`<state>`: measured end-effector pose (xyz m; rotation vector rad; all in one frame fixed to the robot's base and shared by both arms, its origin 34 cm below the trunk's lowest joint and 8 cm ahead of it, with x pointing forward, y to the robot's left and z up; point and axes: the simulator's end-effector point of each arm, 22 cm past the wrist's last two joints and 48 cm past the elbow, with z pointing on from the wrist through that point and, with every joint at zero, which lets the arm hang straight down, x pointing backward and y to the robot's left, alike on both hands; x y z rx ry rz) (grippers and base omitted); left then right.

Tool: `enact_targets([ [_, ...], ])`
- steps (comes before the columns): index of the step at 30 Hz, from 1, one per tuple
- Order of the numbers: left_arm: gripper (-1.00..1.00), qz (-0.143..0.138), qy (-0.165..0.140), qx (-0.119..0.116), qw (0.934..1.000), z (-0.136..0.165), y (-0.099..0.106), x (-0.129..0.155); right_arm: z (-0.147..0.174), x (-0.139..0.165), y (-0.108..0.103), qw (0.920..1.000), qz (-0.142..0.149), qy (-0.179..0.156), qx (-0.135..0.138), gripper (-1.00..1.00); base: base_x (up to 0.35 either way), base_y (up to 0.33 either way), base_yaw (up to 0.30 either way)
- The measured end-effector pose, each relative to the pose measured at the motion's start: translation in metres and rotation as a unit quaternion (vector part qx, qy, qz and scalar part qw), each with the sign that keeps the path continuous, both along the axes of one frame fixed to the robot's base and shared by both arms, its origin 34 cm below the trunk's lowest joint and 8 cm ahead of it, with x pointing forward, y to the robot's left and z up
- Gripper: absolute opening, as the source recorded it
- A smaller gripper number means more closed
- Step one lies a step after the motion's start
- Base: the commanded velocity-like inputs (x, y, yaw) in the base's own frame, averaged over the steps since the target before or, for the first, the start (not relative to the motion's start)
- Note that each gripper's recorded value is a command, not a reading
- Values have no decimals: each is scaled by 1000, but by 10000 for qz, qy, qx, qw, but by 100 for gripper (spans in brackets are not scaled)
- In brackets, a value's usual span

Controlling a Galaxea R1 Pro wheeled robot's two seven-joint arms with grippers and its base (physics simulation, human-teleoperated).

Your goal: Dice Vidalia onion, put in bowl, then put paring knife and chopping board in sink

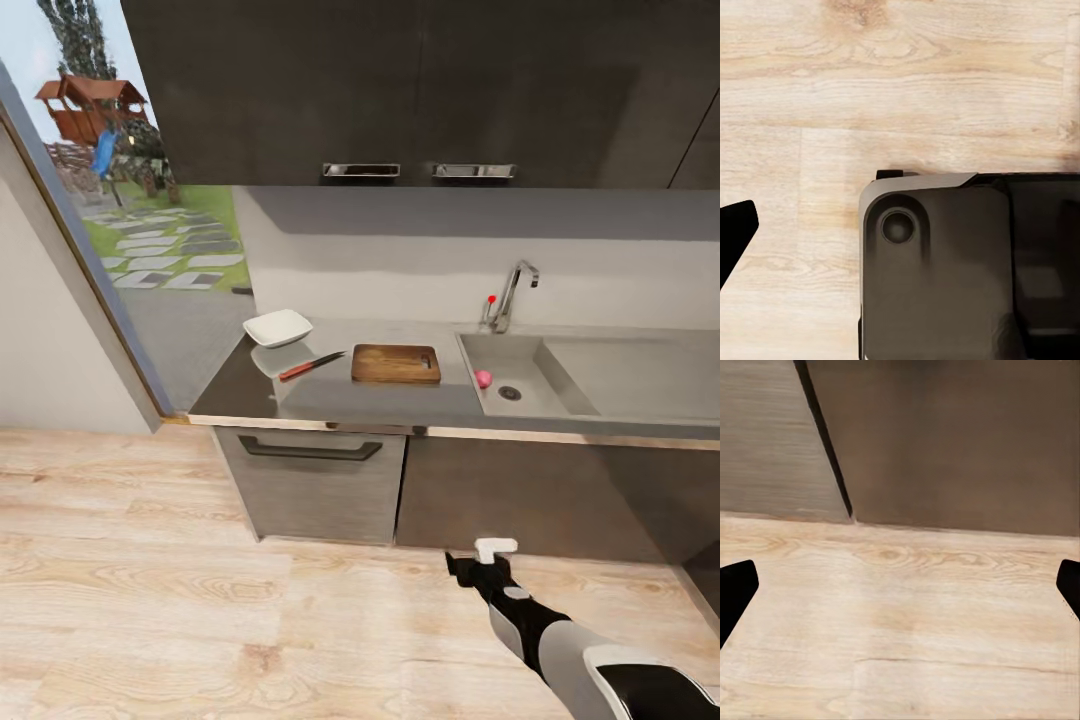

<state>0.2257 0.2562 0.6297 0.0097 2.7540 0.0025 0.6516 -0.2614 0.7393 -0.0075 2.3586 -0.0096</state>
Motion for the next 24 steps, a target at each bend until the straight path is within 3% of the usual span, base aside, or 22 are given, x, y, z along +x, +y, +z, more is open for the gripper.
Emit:
enact_targets([
  [3,100,1,4,0,10000,0,0,0,6,0,12,9992,38,-395,57,100,0,0,0],
  [4,100,1,6,0,10000,0,0,-1,10,-8,27,9969,77,-771,133,100,0,0,0],
  [7,100,1,7,0,10000,0,0,-1,22,-13,44,9912,88,-1300,248,100,0,0,0],
  [13,100,2,8,0,10000,0,0,-1,34,-39,61,9799,72,-1955,393,100,0,0,0],
  [16,100,6,8,0,10000,0,0,-1,37,-72,73,9722,48,-2288,490,100,0,0,0],
  [19,100,12,7,0,10000,0,0,-1,36,-86,78,9707,24,-2342,534,100,0,0,0],
  [21,100,13,8,0,10000,0,0,-1,27,-92,76,9748,7,-2170,520,100,0,0,0],
  [24,100,14,8,0,10000,0,0,-1,-6,-108,66,9896,-54,-1378,419,100,0,0,0],
])
